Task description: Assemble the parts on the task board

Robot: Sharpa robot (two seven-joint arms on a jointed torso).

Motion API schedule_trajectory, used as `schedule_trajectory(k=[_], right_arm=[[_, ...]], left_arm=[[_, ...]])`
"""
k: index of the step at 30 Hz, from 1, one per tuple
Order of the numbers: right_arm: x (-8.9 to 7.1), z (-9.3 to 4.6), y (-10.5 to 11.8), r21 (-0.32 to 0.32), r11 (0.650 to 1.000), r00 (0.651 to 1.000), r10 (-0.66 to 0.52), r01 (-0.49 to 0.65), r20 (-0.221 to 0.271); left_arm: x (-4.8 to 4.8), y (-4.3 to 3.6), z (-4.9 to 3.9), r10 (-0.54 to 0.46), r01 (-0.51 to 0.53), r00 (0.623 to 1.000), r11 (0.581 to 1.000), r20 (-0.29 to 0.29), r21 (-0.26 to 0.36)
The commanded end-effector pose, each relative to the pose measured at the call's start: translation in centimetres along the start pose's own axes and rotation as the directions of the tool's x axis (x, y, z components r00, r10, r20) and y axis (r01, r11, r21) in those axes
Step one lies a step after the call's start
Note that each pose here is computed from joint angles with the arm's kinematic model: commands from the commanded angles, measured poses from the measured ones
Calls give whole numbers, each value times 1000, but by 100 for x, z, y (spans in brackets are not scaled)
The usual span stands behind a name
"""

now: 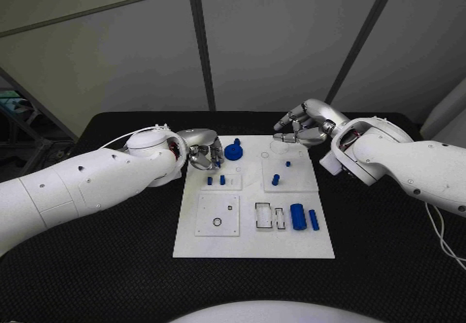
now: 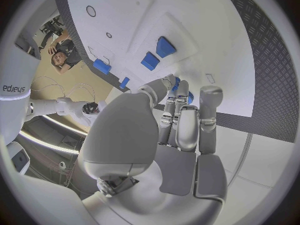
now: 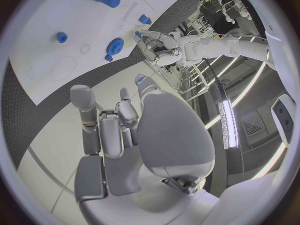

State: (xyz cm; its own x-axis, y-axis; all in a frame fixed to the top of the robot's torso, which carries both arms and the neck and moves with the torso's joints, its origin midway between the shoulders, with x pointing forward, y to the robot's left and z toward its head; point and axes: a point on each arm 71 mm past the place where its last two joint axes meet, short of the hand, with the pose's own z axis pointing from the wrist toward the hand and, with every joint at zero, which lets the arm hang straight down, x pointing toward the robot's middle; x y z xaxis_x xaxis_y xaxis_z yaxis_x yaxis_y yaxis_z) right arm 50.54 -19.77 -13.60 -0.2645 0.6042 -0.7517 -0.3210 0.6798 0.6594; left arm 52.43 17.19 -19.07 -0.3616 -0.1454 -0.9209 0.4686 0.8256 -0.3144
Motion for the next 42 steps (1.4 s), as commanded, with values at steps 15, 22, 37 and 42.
schedule_trajectory(k=[15, 22, 37, 42], right_arm=[[-4, 1, 14, -8, 1000, 1000, -5, 5, -1], [-5, -1, 13, -7, 1000, 1000, -6, 6, -1], [-5, 0, 9, -5, 1000, 1000, -6, 6, -2], [-3, 1, 4, -1, 1000, 1000, -10, 10, -8]], left_arm=[[67, -11, 44, -7, 7, 999, 1000, -32, -3], [76, -10, 45, -7, 7, 999, 1000, -41, -4], [82, 7, 45, -7, 6, 999, 1000, -48, -16], [87, 5, 48, -7, 6, 999, 1000, -53, -19]])
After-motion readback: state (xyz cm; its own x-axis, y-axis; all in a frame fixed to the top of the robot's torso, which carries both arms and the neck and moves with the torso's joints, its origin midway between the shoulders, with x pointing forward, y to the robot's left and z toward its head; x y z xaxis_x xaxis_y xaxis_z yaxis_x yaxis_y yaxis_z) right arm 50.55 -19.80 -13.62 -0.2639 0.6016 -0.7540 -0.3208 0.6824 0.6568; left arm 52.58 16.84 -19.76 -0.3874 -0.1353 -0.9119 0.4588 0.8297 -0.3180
